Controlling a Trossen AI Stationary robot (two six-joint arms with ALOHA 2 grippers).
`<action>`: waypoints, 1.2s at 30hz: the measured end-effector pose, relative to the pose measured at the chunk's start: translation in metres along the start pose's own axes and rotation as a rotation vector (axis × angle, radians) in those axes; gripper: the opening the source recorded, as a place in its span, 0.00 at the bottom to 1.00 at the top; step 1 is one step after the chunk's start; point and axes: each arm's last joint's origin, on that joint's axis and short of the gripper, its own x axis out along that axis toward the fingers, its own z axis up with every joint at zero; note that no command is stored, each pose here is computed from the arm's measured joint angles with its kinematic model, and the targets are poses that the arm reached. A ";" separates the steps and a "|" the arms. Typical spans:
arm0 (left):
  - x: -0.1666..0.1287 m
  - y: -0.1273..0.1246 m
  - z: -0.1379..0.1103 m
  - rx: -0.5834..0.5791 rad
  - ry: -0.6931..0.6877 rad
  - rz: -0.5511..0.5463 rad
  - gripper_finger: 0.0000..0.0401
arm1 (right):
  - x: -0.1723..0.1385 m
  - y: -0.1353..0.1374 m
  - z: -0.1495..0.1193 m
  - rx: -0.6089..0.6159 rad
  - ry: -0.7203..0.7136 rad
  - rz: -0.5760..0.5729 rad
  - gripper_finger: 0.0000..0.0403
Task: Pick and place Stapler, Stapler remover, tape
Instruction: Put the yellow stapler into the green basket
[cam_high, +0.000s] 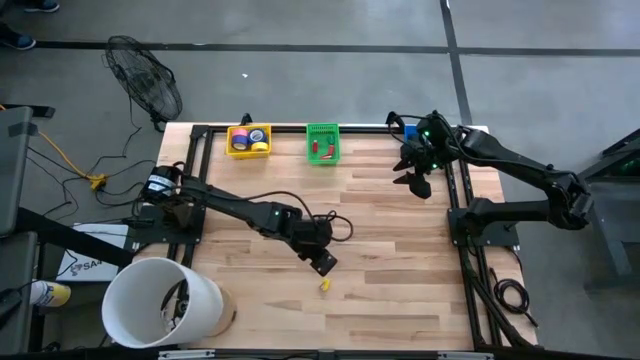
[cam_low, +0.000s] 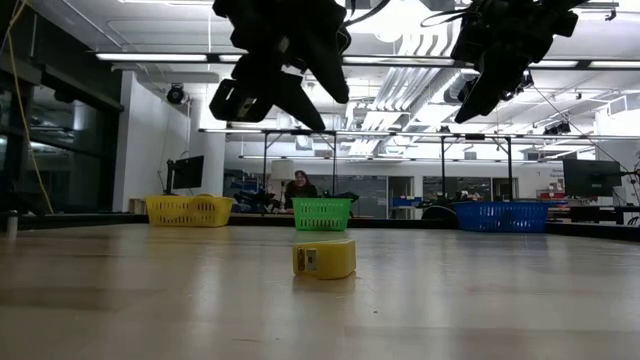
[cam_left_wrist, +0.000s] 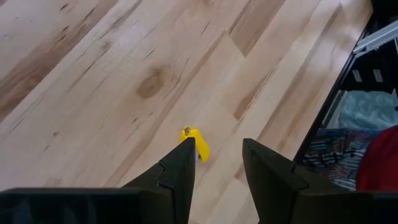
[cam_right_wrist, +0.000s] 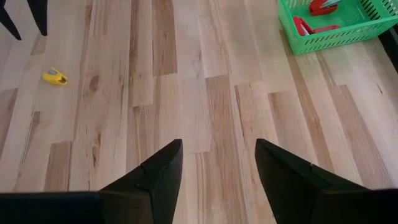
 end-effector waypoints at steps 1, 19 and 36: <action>0.000 0.000 0.000 0.003 0.001 0.000 0.33 | 0.000 0.000 0.000 0.000 0.000 0.000 0.48; 0.002 -0.007 -0.011 0.071 0.010 -0.006 0.36 | 0.000 0.000 -0.001 0.008 0.009 0.003 0.48; 0.021 -0.003 -0.014 0.131 0.066 -0.015 0.61 | 0.000 0.000 -0.001 0.029 0.009 0.003 0.48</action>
